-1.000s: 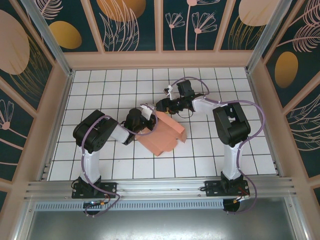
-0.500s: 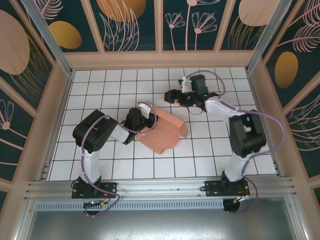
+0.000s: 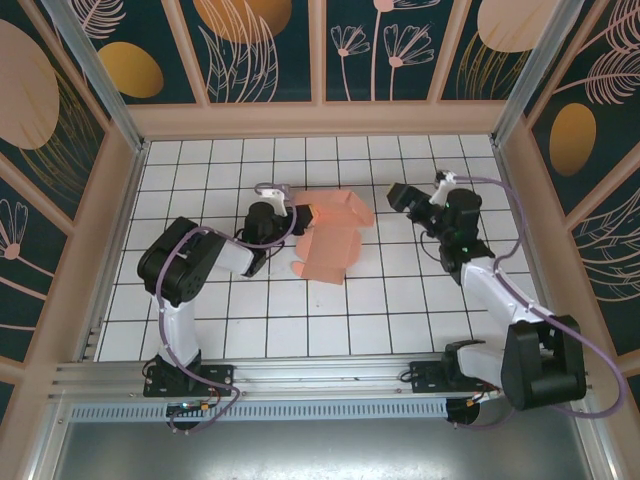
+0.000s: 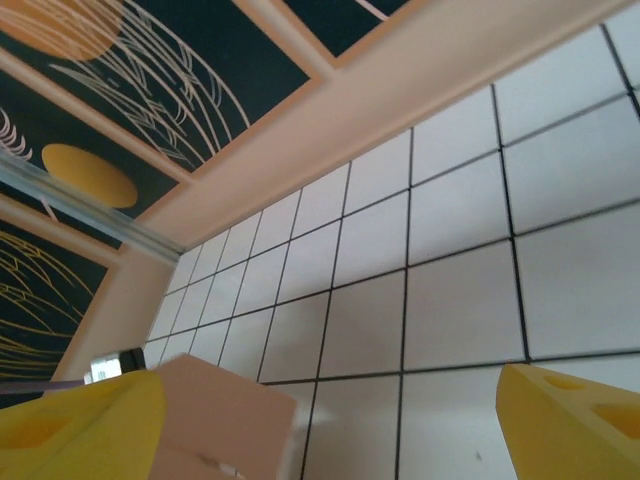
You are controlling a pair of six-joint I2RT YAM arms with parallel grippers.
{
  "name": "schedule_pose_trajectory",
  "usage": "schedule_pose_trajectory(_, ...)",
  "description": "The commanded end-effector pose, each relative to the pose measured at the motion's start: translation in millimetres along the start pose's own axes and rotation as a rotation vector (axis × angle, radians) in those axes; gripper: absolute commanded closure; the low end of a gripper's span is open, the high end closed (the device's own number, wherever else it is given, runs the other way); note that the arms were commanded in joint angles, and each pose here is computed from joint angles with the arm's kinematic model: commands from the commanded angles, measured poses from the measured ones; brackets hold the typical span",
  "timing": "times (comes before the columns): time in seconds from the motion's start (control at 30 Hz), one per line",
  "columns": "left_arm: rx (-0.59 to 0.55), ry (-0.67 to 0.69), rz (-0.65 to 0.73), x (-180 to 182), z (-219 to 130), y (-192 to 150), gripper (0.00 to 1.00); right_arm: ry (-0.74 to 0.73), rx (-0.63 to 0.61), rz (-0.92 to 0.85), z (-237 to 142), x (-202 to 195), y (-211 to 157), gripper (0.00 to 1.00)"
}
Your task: Fold the paper box
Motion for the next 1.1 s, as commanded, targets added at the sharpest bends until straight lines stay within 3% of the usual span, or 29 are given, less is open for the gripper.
schedule_pose_trajectory(0.0,-0.06,-0.166,-0.093,-26,-2,26,1.0,0.137,-0.101,0.033,-17,13,6,0.14)
schedule_pose_trajectory(0.27,-0.105,-0.212,-0.117,-44,-11,42,1.0,0.305,-0.015,0.135,-21,22,-24,0.18)
schedule_pose_trajectory(0.6,-0.138,-0.267,-0.172,-51,-17,47,1.0,0.513,0.019,0.184,-7,72,-43,0.25)
schedule_pose_trajectory(0.77,-0.131,-0.276,-0.158,-53,-19,47,1.0,0.549,0.052,0.209,2,81,-47,0.34)
schedule_pose_trajectory(0.87,-0.132,-0.281,-0.145,-55,-22,47,1.0,0.567,0.072,0.225,9,84,-46,0.49)
schedule_pose_trajectory(1.07,-0.15,-0.255,-0.132,-55,-29,48,1.0,0.642,0.097,0.222,16,94,-42,0.5)
Point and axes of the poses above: each hand's point on the last joint's axis, 136 mm out from that joint toward the fingers, its own z axis out along the fingers, its own x axis along the line the jaws close on, y = z × x, the point moved 7 cm from there along -z, back along the fingers, and after that the axes turned 3 degrees about -z, right-handed, at the moved point
